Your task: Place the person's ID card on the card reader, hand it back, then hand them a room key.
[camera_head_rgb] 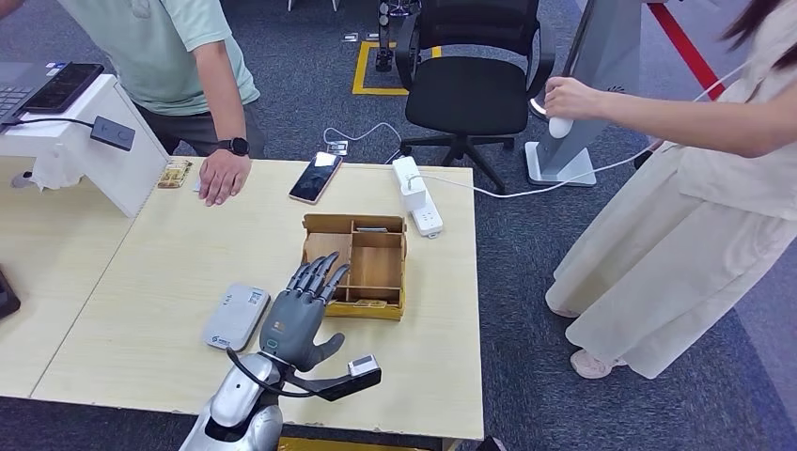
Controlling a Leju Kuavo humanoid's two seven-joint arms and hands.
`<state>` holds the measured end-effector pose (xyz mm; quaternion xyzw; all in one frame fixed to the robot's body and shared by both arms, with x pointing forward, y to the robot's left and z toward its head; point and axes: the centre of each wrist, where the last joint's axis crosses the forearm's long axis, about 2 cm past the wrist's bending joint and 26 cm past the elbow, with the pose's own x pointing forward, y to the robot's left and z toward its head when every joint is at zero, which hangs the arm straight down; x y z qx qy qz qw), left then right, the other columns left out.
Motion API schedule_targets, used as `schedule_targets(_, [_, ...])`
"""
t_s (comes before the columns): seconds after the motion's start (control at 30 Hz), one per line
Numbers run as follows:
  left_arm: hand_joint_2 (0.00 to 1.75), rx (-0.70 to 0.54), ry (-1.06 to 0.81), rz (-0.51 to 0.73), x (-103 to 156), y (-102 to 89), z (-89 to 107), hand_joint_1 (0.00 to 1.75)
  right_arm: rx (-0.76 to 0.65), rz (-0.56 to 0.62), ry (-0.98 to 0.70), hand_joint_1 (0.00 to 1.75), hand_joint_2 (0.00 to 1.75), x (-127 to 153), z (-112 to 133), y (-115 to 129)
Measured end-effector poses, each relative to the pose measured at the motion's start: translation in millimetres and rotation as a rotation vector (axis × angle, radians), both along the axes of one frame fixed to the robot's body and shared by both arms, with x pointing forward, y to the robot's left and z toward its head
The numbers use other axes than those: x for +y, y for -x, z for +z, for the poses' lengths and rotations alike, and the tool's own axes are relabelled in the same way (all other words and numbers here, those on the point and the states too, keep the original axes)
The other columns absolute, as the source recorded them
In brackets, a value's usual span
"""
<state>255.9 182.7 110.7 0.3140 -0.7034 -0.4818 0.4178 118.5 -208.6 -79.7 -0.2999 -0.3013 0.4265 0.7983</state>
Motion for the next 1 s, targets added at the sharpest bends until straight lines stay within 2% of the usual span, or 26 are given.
schedule_targets(0.23, [1.75,0.045,-0.011,0.005,0,-0.9,-10.2,0.00,0.002,0.001,0.000,0.00,0.00,0,0,1])
schedule_targets(0.57, [1.75,0.032,-0.020,0.057,13,-5.4,-18.5,0.00,0.004,0.000,0.001,0.00,0.00,0,0,1])
schedule_targets(0.87, [1.75,0.014,-0.024,0.095,24,-9.0,-18.2,0.00,0.006,0.000,0.001,0.00,0.00,0,-1,2])
schedule_targets(1.0, [1.75,-0.010,-0.015,0.112,29,-11.9,-12.4,0.00,0.004,-0.001,0.002,0.00,0.00,-1,-1,1])
